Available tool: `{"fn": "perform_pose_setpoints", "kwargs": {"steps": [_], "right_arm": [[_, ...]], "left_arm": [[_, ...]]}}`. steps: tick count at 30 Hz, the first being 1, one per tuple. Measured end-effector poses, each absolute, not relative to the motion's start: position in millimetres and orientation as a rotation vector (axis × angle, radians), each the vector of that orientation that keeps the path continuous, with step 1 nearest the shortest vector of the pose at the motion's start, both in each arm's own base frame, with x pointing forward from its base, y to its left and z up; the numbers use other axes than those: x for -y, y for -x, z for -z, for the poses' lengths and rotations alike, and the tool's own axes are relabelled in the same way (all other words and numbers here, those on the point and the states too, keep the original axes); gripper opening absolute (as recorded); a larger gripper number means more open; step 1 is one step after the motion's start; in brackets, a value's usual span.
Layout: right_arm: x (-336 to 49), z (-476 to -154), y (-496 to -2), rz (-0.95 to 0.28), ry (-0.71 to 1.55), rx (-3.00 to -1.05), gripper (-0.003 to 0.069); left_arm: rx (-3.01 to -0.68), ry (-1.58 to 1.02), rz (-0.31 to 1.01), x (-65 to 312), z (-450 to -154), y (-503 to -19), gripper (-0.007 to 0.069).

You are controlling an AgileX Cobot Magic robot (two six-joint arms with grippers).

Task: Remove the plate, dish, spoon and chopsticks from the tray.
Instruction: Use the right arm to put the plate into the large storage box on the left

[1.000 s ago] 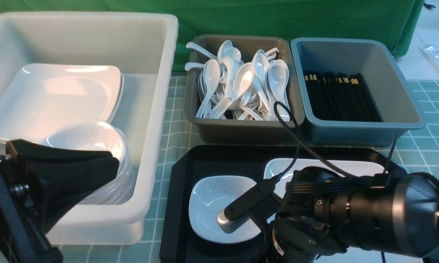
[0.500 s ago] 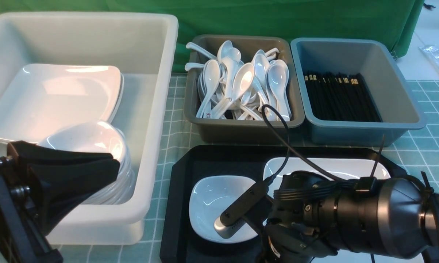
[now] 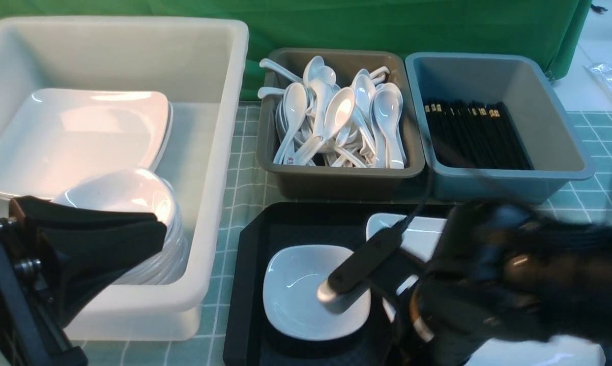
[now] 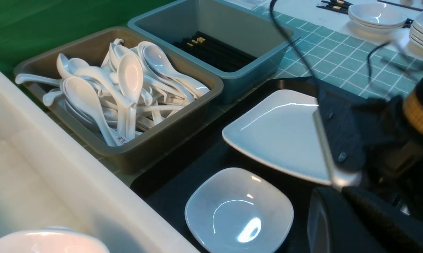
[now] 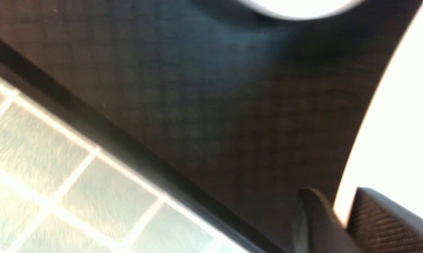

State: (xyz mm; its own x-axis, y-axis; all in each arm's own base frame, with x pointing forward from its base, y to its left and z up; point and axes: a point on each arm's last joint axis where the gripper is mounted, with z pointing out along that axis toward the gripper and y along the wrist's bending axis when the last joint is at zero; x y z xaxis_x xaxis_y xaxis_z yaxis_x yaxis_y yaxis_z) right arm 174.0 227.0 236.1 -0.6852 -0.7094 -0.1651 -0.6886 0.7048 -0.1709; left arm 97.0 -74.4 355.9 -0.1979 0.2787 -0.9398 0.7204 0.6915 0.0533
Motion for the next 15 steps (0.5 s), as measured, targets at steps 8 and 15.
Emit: {"fn": "perform_pose_setpoints", "kwargs": {"steps": [8,15], "right_arm": [[-213,-291,-172,0.199,1.06,-2.654,0.0064],[-219,-330,-176,0.154,1.049,-2.576,0.0062]], "left_arm": [[-1.774,-0.799,0.487,74,-356,-97,0.0018],[-1.777,-0.814,0.454,73,-355,-98,0.0018]]}}
